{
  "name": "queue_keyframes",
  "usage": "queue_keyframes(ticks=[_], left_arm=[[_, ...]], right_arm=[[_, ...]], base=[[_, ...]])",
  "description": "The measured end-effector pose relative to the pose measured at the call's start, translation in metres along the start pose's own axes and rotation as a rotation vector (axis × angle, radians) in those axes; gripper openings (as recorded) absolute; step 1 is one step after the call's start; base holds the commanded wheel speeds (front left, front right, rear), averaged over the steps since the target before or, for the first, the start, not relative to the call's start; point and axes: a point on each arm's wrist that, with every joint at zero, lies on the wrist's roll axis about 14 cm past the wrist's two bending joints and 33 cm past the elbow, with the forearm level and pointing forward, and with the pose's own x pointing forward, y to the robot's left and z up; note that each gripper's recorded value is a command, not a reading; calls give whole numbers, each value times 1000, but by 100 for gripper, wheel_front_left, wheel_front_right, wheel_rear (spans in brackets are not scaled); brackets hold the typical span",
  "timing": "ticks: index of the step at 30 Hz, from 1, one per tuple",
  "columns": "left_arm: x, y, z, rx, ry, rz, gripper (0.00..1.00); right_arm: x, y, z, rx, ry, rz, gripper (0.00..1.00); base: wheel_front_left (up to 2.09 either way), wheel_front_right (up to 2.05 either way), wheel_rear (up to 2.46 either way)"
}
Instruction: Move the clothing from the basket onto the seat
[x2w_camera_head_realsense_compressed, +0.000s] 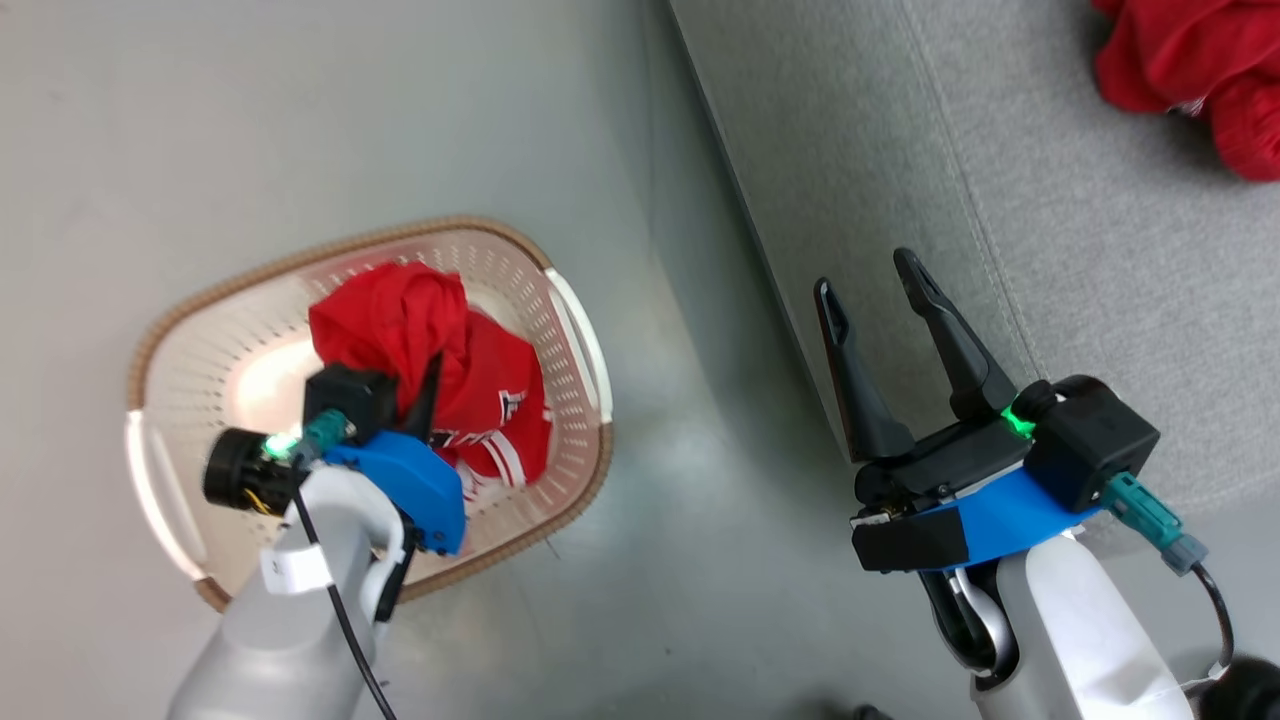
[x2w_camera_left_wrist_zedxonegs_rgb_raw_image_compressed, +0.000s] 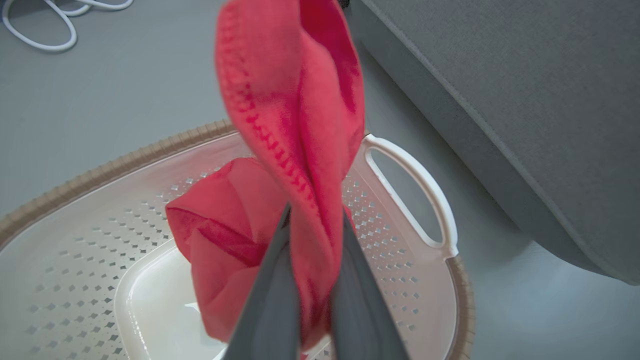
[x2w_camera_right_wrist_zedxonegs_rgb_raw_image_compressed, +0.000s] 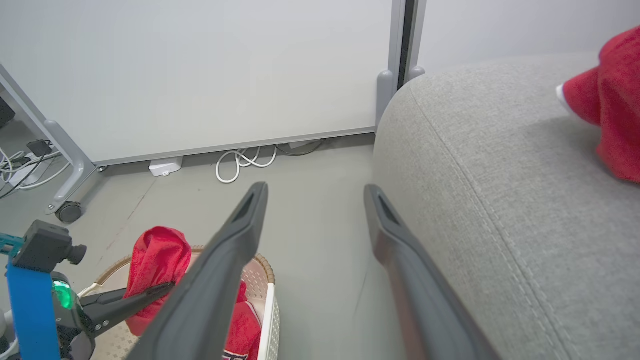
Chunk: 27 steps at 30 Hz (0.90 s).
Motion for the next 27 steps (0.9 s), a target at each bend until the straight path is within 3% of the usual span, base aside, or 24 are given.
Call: queue_keyframes(ticks=[10, 27], left_arm=[[-59, -27, 55, 13, -173, 15, 0], [-138, -71, 131, 165, -417, 10, 0]], right_arm=[[-18, 32, 42, -4, -95, 77, 100], [-54, 82, 87, 9, -188, 202, 100]], base=[[0, 0, 0], [0, 0, 0]])
